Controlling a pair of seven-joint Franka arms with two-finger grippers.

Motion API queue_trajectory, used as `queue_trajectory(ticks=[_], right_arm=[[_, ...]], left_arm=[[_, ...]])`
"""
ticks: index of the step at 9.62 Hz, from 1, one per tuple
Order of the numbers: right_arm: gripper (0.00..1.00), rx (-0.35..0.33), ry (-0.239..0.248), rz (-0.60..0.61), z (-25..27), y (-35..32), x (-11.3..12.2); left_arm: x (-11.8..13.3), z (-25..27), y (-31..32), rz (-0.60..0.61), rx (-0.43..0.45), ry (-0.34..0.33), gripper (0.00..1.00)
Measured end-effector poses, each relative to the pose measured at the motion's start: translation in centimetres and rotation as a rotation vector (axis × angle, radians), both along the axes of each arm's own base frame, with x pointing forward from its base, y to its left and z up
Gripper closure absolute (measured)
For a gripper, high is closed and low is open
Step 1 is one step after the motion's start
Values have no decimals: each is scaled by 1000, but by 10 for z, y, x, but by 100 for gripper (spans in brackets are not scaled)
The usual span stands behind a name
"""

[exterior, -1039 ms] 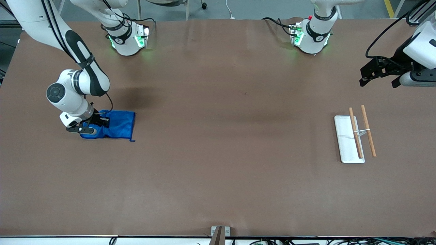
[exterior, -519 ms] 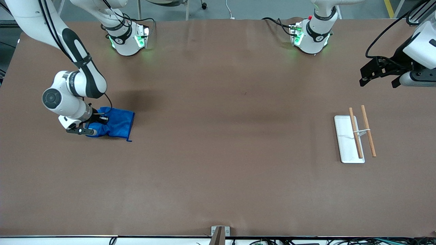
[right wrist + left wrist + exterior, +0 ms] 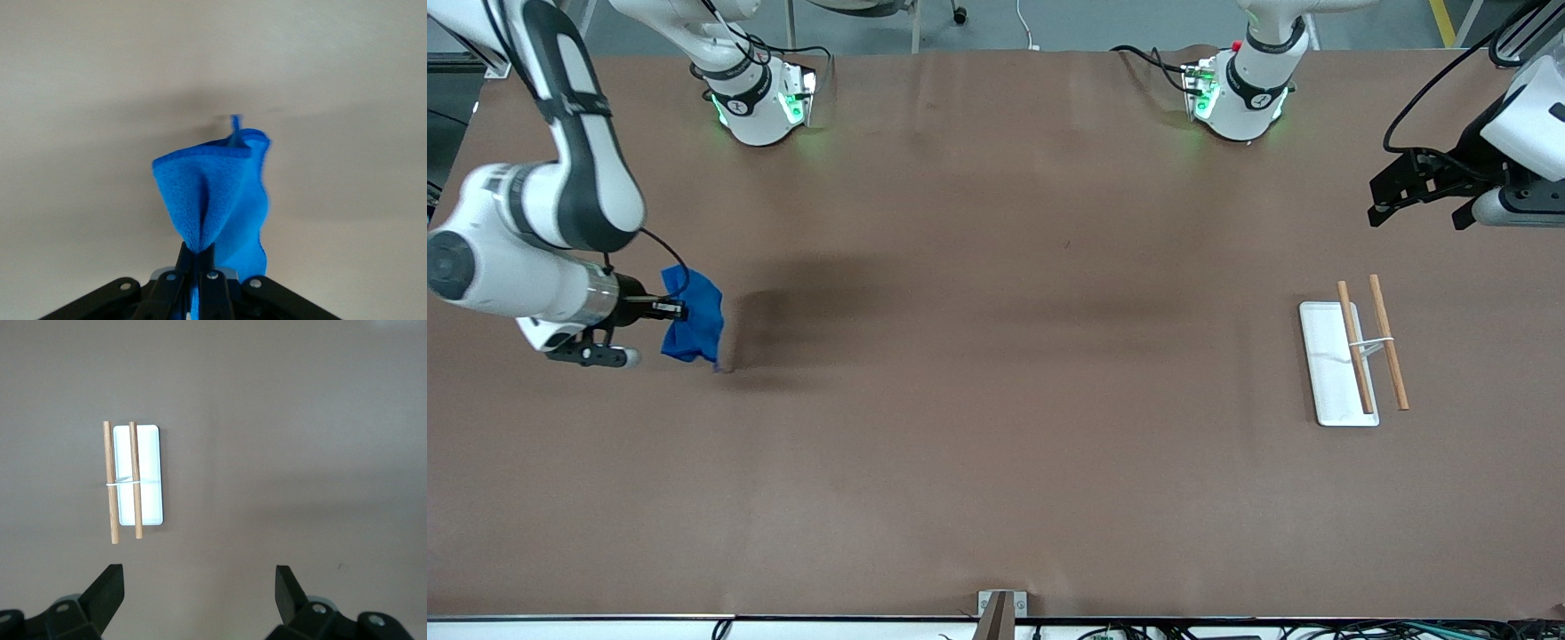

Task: Right arm passes towel to left arm to hang
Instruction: 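Lift the towel with the right gripper while the left gripper approaches, then grasp the towel with the left gripper beside the right gripper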

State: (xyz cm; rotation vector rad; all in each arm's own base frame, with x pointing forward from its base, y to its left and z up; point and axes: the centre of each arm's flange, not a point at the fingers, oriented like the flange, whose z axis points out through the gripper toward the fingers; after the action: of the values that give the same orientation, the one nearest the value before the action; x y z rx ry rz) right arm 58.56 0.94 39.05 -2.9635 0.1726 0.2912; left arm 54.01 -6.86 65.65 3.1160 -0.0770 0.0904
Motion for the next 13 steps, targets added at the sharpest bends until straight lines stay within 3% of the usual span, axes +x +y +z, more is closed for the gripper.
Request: queue_trajectory(ticks=[1, 3, 6, 8, 10, 12, 13], right_arm=[[94, 84, -21, -8, 18, 24, 7], [94, 310, -54, -51, 35, 81, 13], [94, 620, -110, -116, 58, 186, 10], [94, 777, -114, -169, 72, 241, -2], [94, 908, -119, -247, 83, 295, -18], [94, 1011, -72, -299, 92, 339, -41], [94, 1060, -33, -325, 96, 353, -50]], left_arm=[[2, 1, -7, -9, -22, -13, 0], [17, -12, -28, -9, -230, -13, 0], [80, -84, -39, -9, -494, -32, 0], [107, -149, -59, -23, -776, 51, 0], [113, -208, -95, -18, -1006, 180, 0], [107, -254, -151, -24, -1174, 300, 0], [104, -274, -168, -36, -1229, 327, 1]])
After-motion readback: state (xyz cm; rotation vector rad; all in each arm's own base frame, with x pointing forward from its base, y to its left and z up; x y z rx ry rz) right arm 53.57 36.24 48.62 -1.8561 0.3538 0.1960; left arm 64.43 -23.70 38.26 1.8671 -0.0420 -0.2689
